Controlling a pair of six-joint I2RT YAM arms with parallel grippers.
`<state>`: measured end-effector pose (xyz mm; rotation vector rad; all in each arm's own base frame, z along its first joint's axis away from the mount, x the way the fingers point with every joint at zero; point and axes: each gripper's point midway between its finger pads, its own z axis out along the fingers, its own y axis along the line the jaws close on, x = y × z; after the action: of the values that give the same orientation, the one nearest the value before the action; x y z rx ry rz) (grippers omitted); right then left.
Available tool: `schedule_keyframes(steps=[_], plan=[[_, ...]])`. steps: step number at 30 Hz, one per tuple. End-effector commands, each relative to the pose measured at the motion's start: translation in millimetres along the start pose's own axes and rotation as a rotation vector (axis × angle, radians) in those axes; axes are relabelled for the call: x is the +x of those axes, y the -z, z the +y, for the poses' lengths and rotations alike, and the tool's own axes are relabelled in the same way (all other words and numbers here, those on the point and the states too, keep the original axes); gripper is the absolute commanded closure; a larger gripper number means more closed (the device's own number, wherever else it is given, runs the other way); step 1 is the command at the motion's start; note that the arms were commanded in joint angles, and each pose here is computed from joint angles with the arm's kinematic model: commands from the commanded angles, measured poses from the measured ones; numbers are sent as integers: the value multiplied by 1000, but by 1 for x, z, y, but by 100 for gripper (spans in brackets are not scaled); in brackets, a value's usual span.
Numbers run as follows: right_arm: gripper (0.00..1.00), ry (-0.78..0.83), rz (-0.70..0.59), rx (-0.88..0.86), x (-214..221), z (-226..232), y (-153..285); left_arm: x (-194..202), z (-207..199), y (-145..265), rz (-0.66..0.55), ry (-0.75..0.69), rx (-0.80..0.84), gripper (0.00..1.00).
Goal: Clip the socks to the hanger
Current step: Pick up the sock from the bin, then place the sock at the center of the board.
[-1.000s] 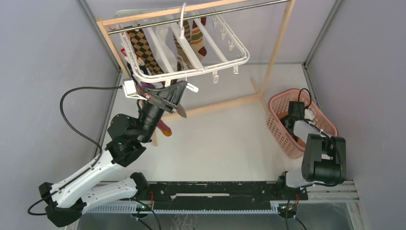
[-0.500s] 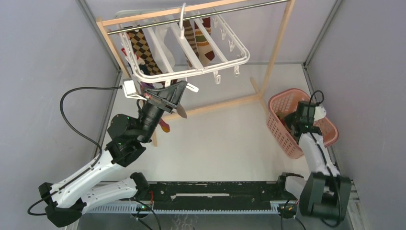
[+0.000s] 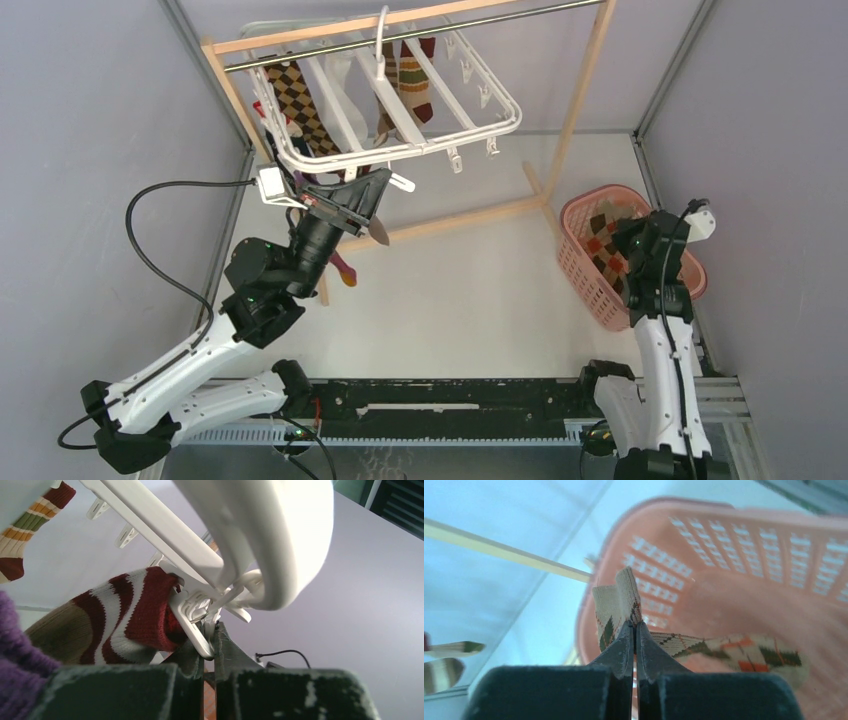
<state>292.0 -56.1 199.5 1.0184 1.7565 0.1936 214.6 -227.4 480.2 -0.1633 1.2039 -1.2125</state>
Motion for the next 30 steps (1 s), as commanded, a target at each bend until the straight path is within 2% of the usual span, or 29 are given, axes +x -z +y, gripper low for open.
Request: schedule_keyframes(steps=[1, 8, 12, 16, 18, 23, 30], plan=[[100, 45, -136, -201, -55, 57, 41, 19, 5, 2, 64, -26, 7, 100], [100, 110, -189, -450, -68, 127, 90, 20, 6, 1, 69, -25, 5, 100], [100, 200, -174, -613, -55, 169, 122, 20, 6, 1, 70, -25, 5, 100], [100, 345, -114, -689, -24, 197, 136, 22, 8, 1, 70, -27, -2, 100], [100, 416, -56, -745, 1, 209, 138, 23, 8, 1, 73, -24, -1, 100], [100, 656, 163, -713, 96, 200, 95, 23, 6, 0, 75, -25, 7, 100], [100, 729, 425, -742, 212, 180, 60, 23, 7, -1, 77, -33, 2, 100]])
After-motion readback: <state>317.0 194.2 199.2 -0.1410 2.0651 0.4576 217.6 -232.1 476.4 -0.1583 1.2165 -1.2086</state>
